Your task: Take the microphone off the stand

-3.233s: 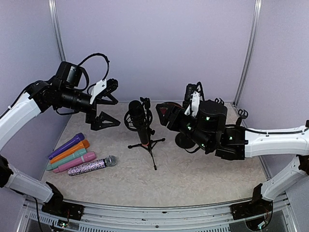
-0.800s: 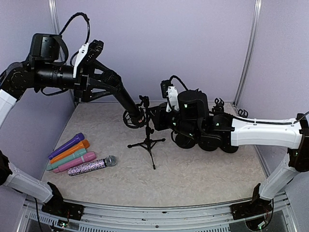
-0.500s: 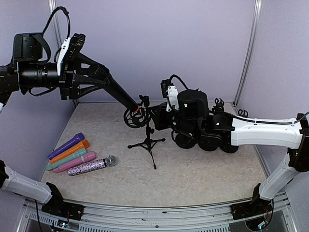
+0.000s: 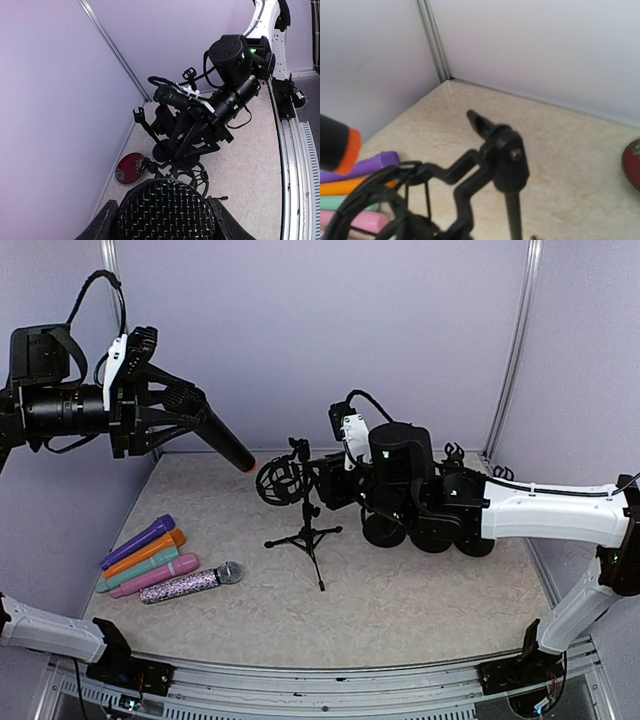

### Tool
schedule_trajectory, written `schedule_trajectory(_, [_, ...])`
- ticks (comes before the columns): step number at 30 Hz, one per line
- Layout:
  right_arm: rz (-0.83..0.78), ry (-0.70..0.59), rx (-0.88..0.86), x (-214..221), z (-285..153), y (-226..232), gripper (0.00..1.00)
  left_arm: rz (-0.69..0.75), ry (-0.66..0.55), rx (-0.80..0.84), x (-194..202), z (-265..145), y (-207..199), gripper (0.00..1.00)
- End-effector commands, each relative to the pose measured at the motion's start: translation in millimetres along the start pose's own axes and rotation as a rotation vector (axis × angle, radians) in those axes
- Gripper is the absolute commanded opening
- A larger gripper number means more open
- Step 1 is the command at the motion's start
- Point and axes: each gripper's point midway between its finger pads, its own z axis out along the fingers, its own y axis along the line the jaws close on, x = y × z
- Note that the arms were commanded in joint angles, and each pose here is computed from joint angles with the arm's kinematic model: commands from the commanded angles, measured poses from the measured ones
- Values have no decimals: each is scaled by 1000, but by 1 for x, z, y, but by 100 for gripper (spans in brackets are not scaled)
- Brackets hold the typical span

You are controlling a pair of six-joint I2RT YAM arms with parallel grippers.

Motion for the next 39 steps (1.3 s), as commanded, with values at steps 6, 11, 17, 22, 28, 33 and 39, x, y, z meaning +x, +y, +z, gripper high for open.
schedule_trajectory(6, [-165,-125,2,-49,-27,18,55,-5,237,-115,75,23,28,5])
schedule_trajectory(11, [-129,-188,22,-59,-48,10,56,-96,439,-178,155,35,61,0])
schedule_trajectory(17, [-97,-230,45,-65,-71,-2,59,-192,600,-163,229,56,76,0])
schedule_trajectory(22, [-67,-224,72,-59,-86,-16,60,-223,686,-149,279,84,79,0])
schedule_trajectory(28, [-19,-186,101,-37,-102,-36,60,-285,797,-95,331,118,78,0])
schedule_trajectory(33, [34,-143,100,-10,-110,-47,59,-317,867,-48,358,147,73,0])
schedule_trajectory(39, [85,-43,14,28,-101,-36,55,-325,918,-30,393,172,71,0])
